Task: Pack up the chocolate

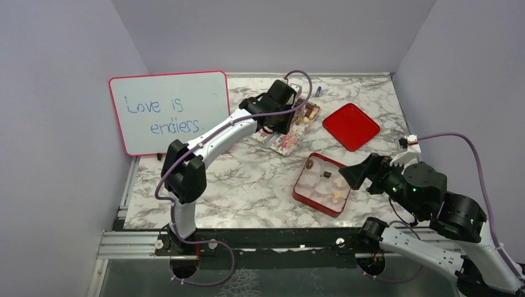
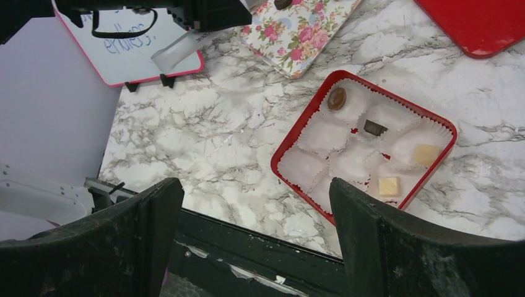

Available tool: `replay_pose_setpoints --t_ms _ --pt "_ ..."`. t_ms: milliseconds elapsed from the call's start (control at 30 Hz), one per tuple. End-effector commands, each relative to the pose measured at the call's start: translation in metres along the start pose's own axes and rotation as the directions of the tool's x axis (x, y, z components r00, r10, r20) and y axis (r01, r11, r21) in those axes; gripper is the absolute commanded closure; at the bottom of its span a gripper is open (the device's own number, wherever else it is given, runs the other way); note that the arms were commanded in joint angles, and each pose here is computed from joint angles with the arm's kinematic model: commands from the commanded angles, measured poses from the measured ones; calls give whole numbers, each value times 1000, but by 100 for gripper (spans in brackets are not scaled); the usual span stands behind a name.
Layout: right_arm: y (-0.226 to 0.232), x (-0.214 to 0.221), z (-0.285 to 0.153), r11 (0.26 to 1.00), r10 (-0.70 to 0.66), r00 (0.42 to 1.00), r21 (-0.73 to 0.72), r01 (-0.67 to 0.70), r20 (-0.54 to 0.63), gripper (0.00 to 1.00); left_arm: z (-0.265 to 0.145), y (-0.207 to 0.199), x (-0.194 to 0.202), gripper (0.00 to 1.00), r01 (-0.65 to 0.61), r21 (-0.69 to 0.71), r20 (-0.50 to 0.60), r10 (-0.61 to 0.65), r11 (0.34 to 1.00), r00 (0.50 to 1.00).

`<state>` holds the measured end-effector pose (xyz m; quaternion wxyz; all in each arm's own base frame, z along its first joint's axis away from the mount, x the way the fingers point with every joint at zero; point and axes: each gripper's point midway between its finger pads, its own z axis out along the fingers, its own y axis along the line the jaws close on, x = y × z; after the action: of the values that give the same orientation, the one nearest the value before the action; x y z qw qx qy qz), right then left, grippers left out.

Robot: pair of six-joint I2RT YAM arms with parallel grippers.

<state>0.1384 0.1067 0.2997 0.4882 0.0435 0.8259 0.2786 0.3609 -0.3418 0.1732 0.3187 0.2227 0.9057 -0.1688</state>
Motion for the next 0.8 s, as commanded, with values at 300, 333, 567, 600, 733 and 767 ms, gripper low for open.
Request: replay_pose_setpoints --t_ms 300,333,567,600,733,767 --pt "-4 -11 -15 1000 8 999 -9 -8 33 6 -77 -57 15 81 -28 323 31 19 946 999" --pt "-4 -13 -16 1000 5 999 -8 -5 39 6 -79 -60 19 81 -29 343 27 21 939 999" --pt "-9 -16 -20 1000 6 998 2 -6 59 6 -90 -64 42 81 -37 384 15 34 923 999" --pt "-9 -16 -20 1000 7 998 4 -7 60 6 -91 -62 43 81 -36 379 18 31 925 999" --pt "-8 -18 -20 1000 14 998 -2 -14 66 6 -88 -40 29 74 -21 241 79 2 970 997" --pt "-7 -18 -20 1000 16 998 -7 -16 66 6 -86 -30 24 74 -23 186 101 4 982 995"
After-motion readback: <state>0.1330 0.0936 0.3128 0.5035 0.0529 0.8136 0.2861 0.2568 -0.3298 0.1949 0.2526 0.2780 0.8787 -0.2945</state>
